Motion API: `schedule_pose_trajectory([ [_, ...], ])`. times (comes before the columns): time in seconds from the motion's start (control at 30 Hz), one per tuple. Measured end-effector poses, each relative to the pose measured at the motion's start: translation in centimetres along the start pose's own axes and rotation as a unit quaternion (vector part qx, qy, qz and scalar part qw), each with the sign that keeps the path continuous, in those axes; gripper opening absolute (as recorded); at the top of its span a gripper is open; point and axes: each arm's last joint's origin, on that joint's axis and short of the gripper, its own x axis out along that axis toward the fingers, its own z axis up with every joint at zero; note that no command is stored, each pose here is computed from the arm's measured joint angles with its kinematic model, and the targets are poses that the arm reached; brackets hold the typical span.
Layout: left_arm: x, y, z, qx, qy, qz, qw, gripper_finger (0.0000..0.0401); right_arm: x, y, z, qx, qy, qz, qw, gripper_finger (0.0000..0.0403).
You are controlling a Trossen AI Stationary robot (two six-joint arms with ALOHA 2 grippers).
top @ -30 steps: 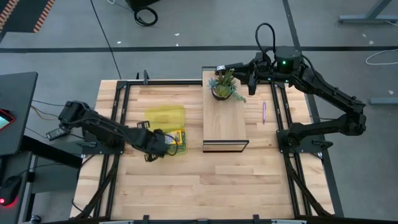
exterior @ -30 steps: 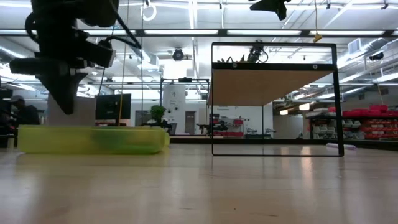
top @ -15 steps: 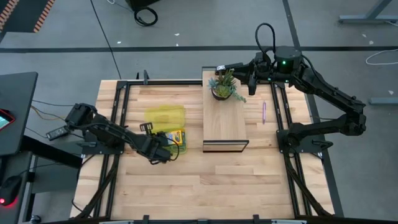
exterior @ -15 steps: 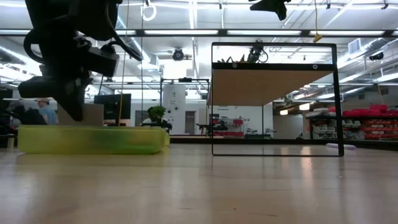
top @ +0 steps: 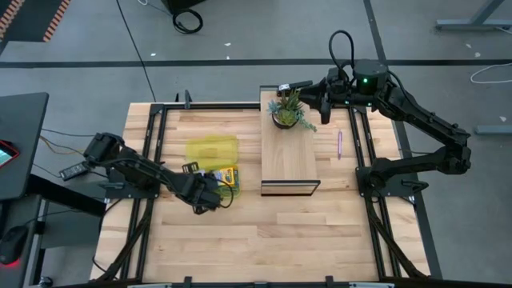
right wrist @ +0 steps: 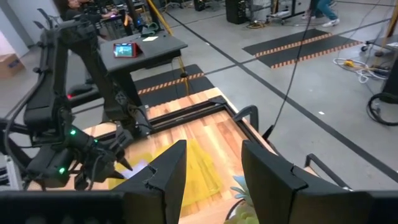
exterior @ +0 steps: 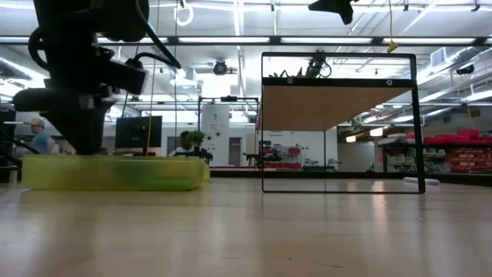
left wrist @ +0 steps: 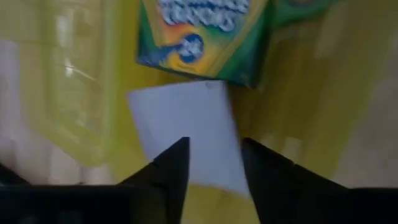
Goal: Pack school essentials
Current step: Put the white sticky note into the yellow supply box, then put the pink pen into the yellow supply box
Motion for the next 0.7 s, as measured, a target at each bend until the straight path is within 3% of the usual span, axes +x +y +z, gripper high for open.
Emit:
schedule_pose_trajectory([
  [0.3, -1.8, 0.4, 0.0, -0.035, -0.007, -0.083, 0.996, 0.0231, 0.0, 0.0, 0.0, 0.0, 0.001, 0.004, 1.0, 0.016],
  [0.5, -4.2, 1.1, 0.9, -0.049, -0.045, -0.113, 0.991, 0.0239, 0.0, 0.0, -0.1, 0.008, 0.008, 0.003, 1.0, 0.016],
  [0.7, -6.5, 1.6, 1.6, -0.027, -0.046, -0.131, 0.99, 0.0222, -0.3, -0.5, -0.6, 0.023, 0.032, -0.01, 0.999, 0.016],
])
